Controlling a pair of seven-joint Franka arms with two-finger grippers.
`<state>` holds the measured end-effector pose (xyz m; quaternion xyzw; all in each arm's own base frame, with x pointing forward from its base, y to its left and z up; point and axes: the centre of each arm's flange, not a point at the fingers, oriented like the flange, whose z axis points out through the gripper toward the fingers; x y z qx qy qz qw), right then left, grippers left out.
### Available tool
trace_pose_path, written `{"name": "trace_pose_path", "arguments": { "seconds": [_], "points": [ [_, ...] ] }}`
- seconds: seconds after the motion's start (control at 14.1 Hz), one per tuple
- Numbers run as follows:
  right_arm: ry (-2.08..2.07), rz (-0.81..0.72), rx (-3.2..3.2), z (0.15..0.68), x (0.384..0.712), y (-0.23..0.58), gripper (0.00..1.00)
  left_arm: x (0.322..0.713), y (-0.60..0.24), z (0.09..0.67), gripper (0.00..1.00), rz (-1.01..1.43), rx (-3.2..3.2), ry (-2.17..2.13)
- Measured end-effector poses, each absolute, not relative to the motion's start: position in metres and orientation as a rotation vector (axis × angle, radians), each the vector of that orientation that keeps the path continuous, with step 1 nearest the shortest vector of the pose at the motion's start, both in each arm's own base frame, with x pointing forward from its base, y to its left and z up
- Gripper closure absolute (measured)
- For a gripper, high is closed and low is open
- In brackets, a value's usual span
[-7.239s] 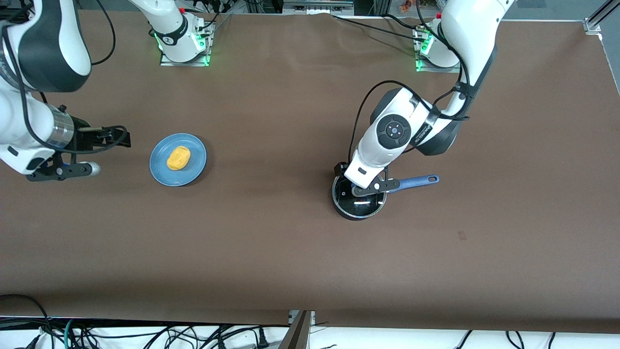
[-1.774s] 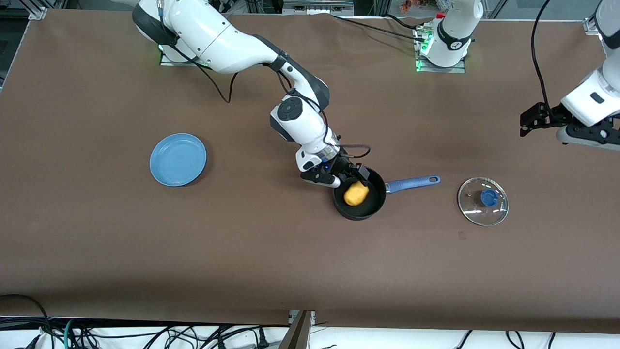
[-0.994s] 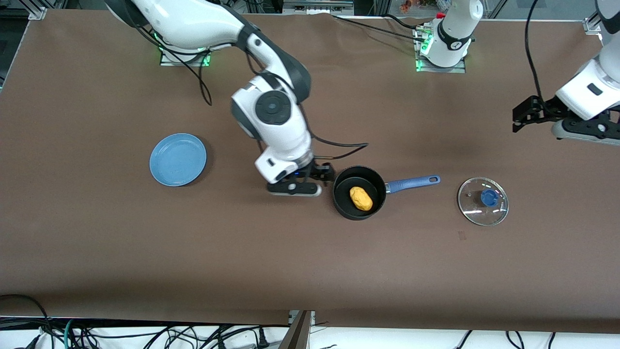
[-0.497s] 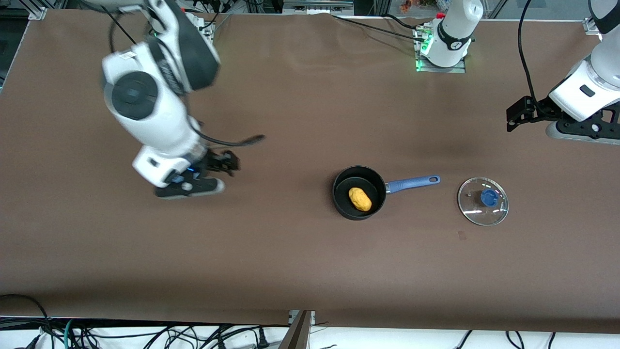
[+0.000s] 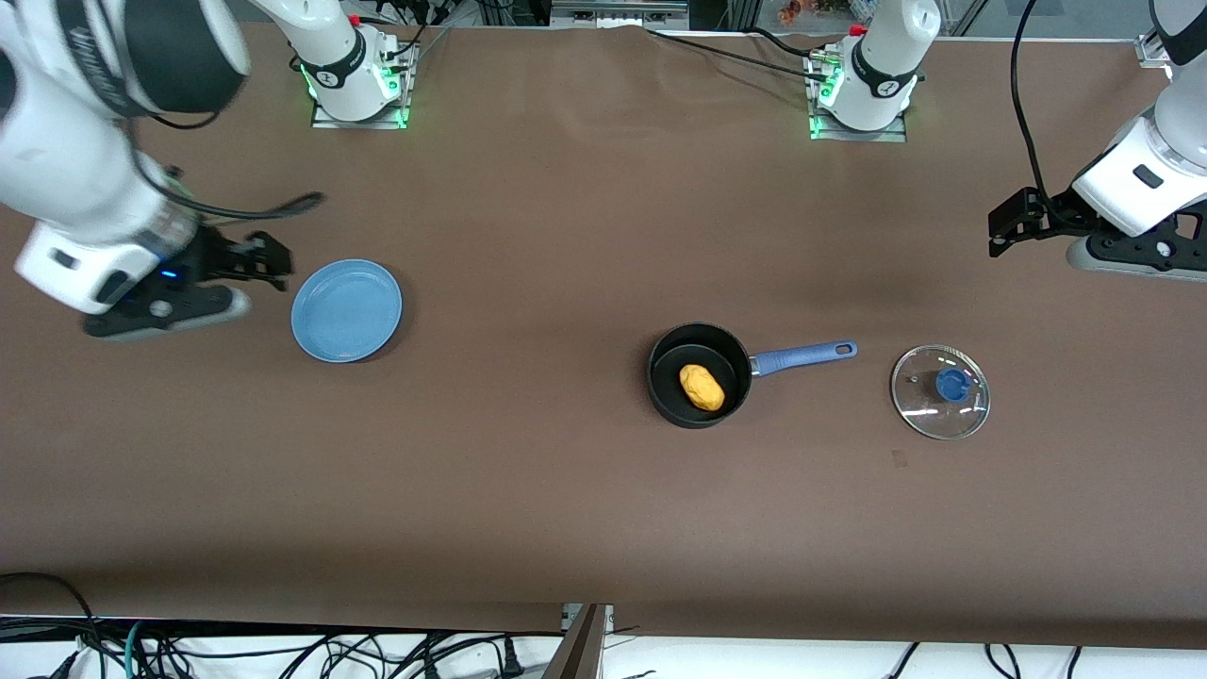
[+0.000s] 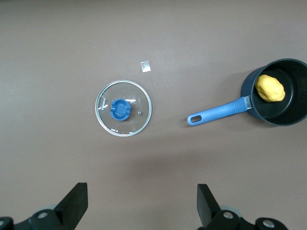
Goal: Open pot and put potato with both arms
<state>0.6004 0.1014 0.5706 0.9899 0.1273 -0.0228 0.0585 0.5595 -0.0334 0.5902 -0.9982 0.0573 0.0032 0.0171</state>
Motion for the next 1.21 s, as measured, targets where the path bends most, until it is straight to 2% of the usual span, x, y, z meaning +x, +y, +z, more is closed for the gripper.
{"name": "trace_pose_path", "arguments": {
  "seconds": [0.35,0.64,1.21],
  "points": [
    [0.333,-0.121,3.034,0.580,0.562,0.082,0.00,0.559,-0.036,0.590,0.00,0.010,-3.107,0.177],
    [0.235,-0.114,3.148,0.601,0.551,0.050,0.00,0.559,-0.043,0.591,0.00,0.009,-3.111,0.164],
    [0.242,-0.188,3.126,0.597,0.552,0.050,0.00,0.559,-0.045,0.590,0.00,0.009,-3.111,0.153]
  ]
}}
